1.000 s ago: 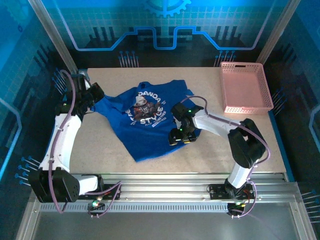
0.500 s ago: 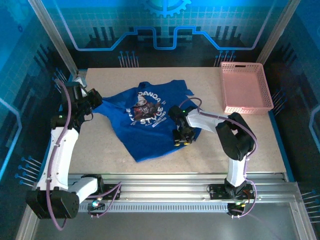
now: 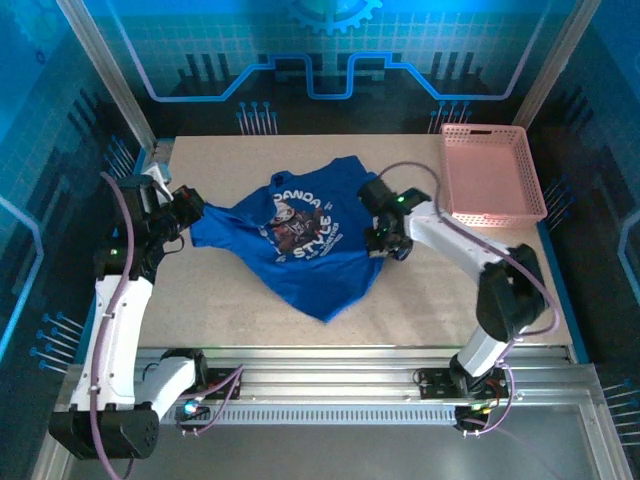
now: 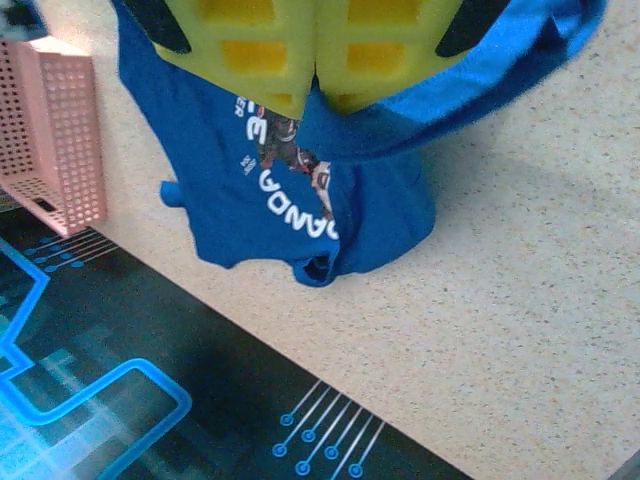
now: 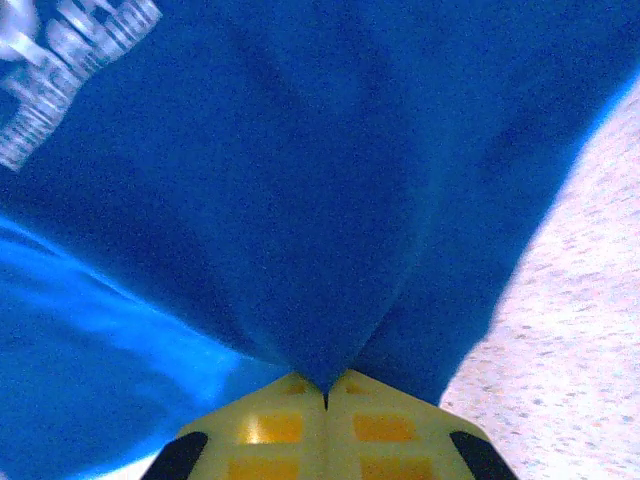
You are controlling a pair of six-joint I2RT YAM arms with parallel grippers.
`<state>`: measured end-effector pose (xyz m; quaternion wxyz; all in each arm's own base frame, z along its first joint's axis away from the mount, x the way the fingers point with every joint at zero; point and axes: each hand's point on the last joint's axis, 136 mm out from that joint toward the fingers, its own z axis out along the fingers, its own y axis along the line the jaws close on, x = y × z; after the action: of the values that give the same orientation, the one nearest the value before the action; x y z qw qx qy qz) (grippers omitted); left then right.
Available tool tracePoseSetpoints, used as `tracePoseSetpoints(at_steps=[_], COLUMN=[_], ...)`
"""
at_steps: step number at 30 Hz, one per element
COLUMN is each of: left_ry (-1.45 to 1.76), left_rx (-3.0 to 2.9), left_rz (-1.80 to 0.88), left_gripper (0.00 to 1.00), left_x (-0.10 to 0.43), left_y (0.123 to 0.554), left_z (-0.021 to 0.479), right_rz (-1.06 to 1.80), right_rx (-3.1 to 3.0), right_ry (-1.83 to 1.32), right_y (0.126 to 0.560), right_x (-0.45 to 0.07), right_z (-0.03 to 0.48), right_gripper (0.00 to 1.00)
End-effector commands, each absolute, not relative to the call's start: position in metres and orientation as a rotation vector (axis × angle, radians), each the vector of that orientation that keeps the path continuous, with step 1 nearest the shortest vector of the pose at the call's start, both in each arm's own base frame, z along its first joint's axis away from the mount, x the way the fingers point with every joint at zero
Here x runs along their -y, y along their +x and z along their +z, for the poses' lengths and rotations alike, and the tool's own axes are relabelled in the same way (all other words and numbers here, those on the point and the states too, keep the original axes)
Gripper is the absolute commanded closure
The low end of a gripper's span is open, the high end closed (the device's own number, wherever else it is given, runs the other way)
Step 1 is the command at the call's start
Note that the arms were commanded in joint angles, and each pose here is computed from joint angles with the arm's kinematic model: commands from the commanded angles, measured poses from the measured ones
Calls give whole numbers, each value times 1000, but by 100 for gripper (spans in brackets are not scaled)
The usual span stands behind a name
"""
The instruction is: Fold and stack the t-shirts
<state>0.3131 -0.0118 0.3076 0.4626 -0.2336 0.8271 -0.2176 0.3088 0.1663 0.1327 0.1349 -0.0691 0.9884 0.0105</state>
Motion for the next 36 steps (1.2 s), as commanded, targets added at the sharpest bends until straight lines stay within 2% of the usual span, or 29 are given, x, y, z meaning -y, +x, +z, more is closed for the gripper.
tracePoseSetpoints(at_steps=[1,10,18,22,26,31,34,36], left_ry=[-561,-554,-535,-552,-576,-647,-685,-710], left_rx=[-2000,-2004,-2028,-2056,-2117,-2187,-2223,-2236], left_rz=[-658,-758,-799,-809,-721,-515,-460,-435], left_gripper=[100,100,100,100,100,100,100,100], left_x=[31,49,57,58,49,24,17,14], left_y=[299,268,251,249,256,270,274,276], left_z=[330,343,337,325,301,262,237,224], right_rz=[-68,-109,-216,-187,-138,-43,15,123], right_rx=[-2850,-2805,-2858,-2893,-2933,-2966,-2997,-2958], right_ry=[-330,-495,-498,-540,-610,-645,-580,-459], right_y=[301,313,283,283,315,392,432,452], right_x=[-139,-130,-103,-110,-136,-190,-219,-232], right_z=[177,249,261,246,210,147,115,123], right_gripper=[100,100,100,100,100,99,86,75])
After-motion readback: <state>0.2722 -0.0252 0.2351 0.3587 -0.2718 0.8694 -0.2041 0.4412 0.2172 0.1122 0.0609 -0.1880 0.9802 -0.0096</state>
